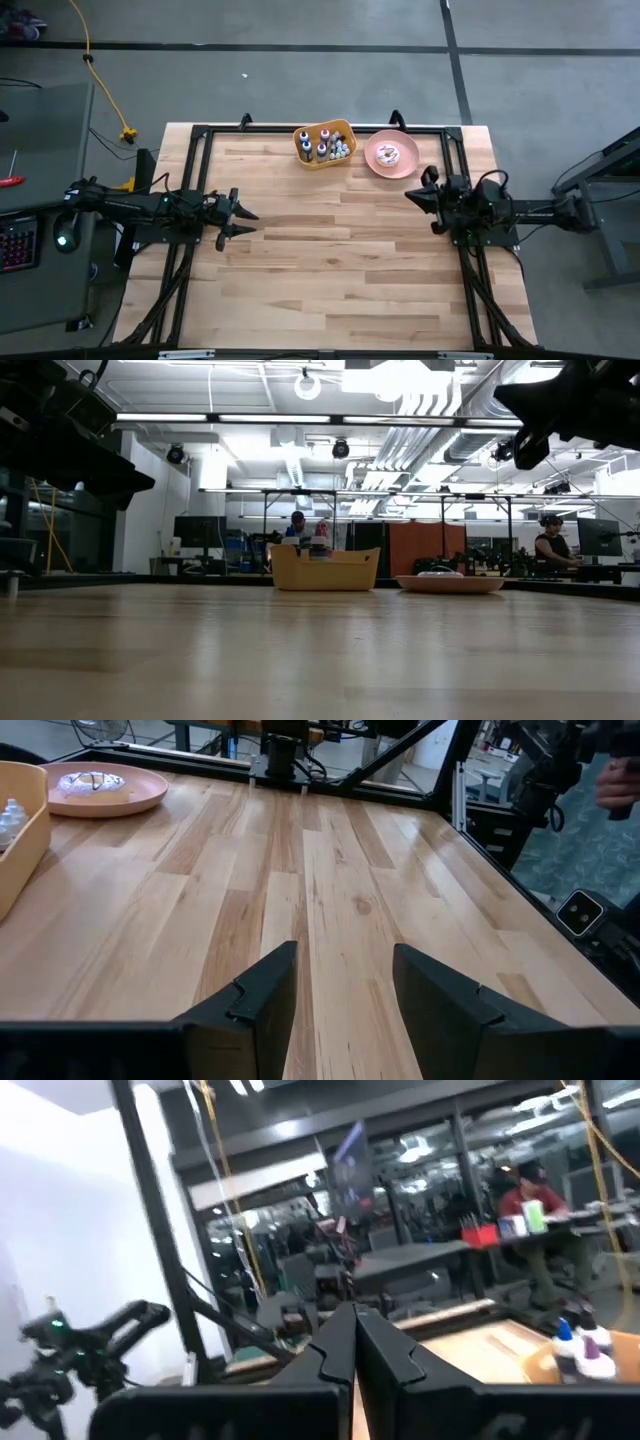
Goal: Pick & Place food coloring
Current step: Return to Home Position
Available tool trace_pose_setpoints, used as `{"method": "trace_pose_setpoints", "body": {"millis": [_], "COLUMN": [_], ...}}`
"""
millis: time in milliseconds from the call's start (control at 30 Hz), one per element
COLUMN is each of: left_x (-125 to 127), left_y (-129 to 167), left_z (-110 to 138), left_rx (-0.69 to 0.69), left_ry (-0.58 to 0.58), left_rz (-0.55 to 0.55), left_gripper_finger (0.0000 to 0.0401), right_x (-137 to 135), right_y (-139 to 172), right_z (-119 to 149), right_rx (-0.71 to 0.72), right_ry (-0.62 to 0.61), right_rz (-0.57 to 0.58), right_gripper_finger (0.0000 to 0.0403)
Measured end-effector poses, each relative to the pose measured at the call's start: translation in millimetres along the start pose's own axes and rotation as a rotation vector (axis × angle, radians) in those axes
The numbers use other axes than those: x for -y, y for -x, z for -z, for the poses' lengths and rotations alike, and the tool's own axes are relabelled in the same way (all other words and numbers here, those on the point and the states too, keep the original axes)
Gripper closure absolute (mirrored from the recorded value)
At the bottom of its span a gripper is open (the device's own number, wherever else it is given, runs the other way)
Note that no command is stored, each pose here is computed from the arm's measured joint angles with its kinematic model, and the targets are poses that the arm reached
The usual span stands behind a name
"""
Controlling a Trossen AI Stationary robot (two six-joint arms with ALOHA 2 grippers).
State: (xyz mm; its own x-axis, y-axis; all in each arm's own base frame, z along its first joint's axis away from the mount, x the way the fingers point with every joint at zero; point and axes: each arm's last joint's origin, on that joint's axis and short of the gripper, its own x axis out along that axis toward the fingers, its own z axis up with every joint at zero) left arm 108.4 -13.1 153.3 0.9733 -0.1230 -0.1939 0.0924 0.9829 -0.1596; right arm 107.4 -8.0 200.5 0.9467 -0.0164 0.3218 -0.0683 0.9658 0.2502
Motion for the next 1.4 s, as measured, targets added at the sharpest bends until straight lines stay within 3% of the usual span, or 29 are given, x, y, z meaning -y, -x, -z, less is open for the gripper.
{"method": "trace_pose_setpoints", "body": {"millis": [900, 1400], "left_x": [0, 0], "left_y": [0, 0], "left_z": [0, 0], "left_rx": [0.0, 0.0], "left_ry": [0.0, 0.0], "left_rz": [0.0, 0.0], "left_gripper_finger": [0.0238, 0.0238], "right_x": [9, 10], "right_y": [5, 5], "right_z": [23, 22], "right_rx": [-0.237, -0.219], "right_ry": [0.014, 0.063], "right_rz": [0.099, 0.155], "right_gripper_finger": [0.0403, 0.0402]}}
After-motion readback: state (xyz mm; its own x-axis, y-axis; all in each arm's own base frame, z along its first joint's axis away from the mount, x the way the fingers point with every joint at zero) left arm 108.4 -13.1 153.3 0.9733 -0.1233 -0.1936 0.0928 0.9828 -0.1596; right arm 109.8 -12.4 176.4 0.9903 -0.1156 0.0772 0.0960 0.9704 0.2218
